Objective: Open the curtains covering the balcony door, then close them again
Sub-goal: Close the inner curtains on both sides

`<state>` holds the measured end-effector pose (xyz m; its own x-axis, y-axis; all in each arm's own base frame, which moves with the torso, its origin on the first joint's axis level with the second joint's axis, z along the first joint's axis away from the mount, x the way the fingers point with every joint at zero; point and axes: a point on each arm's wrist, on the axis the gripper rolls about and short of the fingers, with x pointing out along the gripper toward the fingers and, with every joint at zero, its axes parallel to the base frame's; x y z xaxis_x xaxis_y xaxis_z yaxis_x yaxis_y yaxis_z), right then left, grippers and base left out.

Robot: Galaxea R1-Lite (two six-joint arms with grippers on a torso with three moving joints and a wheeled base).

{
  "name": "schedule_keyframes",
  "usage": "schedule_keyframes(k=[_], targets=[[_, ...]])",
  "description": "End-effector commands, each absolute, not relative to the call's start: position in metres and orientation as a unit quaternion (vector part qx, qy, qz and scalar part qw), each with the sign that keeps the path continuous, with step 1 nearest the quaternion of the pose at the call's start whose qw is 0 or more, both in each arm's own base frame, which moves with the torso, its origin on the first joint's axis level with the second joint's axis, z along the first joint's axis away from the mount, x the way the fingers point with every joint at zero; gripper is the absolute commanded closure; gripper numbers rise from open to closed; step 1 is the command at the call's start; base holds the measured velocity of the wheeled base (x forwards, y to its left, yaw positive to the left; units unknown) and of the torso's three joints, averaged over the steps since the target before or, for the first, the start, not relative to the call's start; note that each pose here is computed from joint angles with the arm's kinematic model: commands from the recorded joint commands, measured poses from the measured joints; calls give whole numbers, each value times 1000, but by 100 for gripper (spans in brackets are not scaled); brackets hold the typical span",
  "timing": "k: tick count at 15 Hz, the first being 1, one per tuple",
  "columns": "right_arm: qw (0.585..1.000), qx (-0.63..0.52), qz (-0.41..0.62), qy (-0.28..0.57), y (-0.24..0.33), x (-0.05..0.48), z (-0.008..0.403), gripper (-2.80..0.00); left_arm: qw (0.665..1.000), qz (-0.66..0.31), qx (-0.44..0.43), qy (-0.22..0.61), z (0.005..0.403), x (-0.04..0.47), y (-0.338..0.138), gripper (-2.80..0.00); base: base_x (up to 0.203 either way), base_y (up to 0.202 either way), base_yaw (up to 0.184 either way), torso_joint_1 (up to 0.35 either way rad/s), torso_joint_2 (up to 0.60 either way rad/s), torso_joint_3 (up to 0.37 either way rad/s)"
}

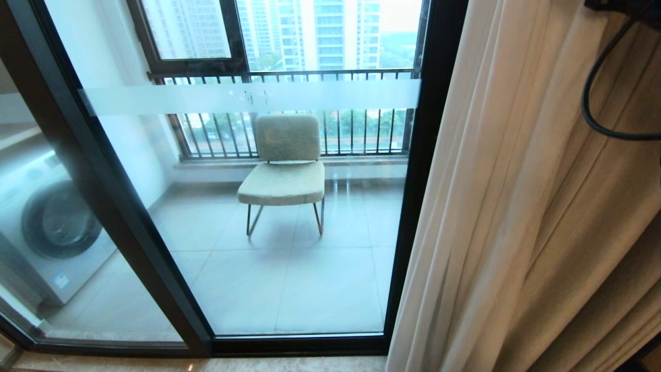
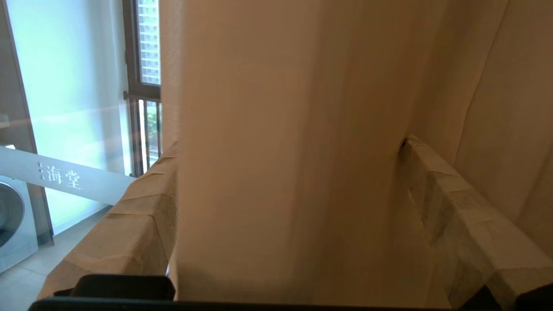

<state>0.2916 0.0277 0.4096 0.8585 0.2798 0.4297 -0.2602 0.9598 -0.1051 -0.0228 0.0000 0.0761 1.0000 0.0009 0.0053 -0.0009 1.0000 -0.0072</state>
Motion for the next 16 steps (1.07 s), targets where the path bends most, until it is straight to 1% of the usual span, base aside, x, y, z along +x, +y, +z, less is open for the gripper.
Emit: schedule_keyframes(k=[1,6,7,10,16], targets=[[966,-21,141,-217,29,306,403,-280,1000,1,-4,-3,76,-23,0,0,0,0,0,0,0,0],[967,-22,139,-212,29,311,399,-280,1000,1,-4,-3,76,-23,0,0,0,0,0,0,0,0],[967,-22,140,-212,30,311,399,0,1000,1,-4,-3,76,-23,0,0,0,0,0,0,0,0],[967,-21,140,-213,30,311,399,0,1000,1,-4,-3,76,-23,0,0,0,0,0,0,0,0],[972,-14,107,-208,28,312,398,0,1000,1,-4,-3,76,-23,0,0,0,0,0,0,0,0]])
